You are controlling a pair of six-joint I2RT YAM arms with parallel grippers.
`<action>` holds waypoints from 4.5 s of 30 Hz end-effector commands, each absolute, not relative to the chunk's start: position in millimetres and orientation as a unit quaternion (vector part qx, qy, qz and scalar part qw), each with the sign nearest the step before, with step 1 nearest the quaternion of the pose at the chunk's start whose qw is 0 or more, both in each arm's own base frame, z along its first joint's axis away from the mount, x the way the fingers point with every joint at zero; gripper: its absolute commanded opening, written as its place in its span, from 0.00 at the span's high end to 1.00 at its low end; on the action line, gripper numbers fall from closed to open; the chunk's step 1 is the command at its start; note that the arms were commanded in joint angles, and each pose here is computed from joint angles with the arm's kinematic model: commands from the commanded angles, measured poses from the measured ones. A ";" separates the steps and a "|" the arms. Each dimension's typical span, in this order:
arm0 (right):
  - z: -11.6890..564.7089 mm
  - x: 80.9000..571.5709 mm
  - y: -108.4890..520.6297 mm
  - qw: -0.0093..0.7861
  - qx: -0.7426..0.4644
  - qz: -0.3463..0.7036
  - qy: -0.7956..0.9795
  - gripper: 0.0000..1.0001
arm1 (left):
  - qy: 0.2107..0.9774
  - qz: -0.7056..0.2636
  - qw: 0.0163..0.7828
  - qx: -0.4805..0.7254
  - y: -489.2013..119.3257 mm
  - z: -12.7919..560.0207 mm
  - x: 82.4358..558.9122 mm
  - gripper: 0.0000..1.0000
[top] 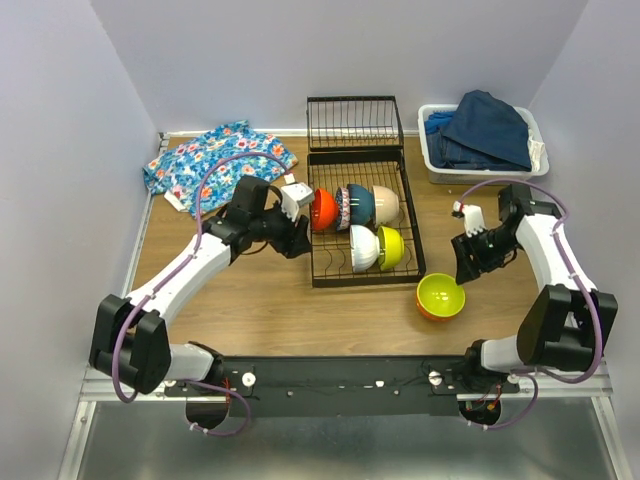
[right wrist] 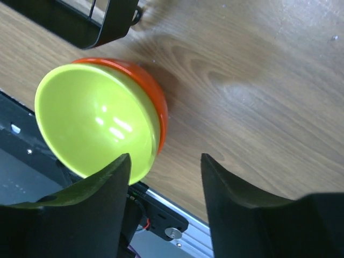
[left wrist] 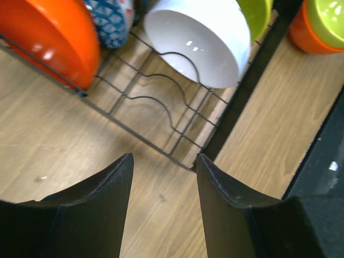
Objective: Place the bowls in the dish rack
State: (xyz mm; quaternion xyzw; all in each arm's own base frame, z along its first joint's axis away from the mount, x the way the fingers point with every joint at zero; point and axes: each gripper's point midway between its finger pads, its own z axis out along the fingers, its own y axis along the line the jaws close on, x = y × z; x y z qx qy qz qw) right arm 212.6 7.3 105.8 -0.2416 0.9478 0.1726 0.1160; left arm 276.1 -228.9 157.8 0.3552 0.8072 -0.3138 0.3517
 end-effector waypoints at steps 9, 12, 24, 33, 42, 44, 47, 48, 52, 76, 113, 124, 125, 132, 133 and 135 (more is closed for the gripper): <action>83.6 226.3 9.5 0.091 -0.268 0.127 0.951 0.48 | 0.820 -0.210 0.411 0.339 -169.3 194.5 316.3 0.41; 81.6 223.5 11.8 0.085 -0.269 0.131 0.950 0.56 | 0.819 -0.207 0.417 0.335 -164.8 201.3 315.2 0.41; 80.9 211.0 26.0 0.061 -0.281 0.164 0.944 0.83 | 0.825 -0.158 0.418 0.345 -139.8 212.3 321.3 0.41; 121.1 218.0 36.1 0.117 -0.302 0.165 0.932 0.99 | 0.828 -0.154 0.422 0.336 -130.7 211.1 315.9 0.41; 194.0 229.1 64.9 0.197 -0.321 0.207 0.903 0.99 | 0.824 -0.148 0.442 0.323 -115.2 224.7 309.1 0.41; 200.3 230.7 80.8 0.203 -0.333 0.219 0.895 0.99 | 0.822 -0.142 0.446 0.325 -109.8 229.7 306.2 0.41; 193.8 234.0 98.2 0.186 -0.377 0.206 0.883 0.99 | 0.813 -0.129 0.441 0.359 -104.4 231.0 289.3 0.41; 189.3 236.7 103.7 0.176 -0.395 0.200 0.879 0.99 | 0.807 -0.120 0.437 0.379 -101.0 230.3 279.1 0.41; 180.2 233.6 146.6 0.154 -0.505 0.172 0.832 0.99 | 0.793 -0.102 0.440 0.409 -93.9 224.2 252.9 0.38; 68.0 206.3 287.8 0.050 -0.719 0.089 0.688 0.79 | 0.684 -0.101 0.416 0.590 -94.5 175.4 152.1 0.28; 202.6 234.3 -5.4 0.333 -0.082 0.041 0.938 0.35 | 0.589 -0.174 0.262 0.744 -333.5 96.1 97.7 0.40; 199.5 225.8 -13.9 0.335 -0.068 0.029 0.939 0.35 | 0.596 -0.181 0.218 0.751 -338.6 54.2 85.0 0.64; 200.3 226.3 -14.0 0.337 -0.067 0.030 0.939 0.35 | 0.596 -0.184 0.219 0.750 -339.4 55.6 84.3 0.70; 198.0 230.3 -11.2 0.330 -0.072 0.041 0.940 0.35 | 0.562 -0.252 0.177 0.768 -315.5 115.1 51.6 1.00; 196.3 231.9 -10.8 0.325 -0.073 0.044 0.942 0.35 | 0.547 -0.274 0.189 0.768 -310.5 138.9 46.3 1.00; 196.5 235.4 -10.0 0.324 -0.077 0.048 0.942 0.35 | 0.531 -0.313 0.176 0.768 -294.0 172.1 40.4 1.00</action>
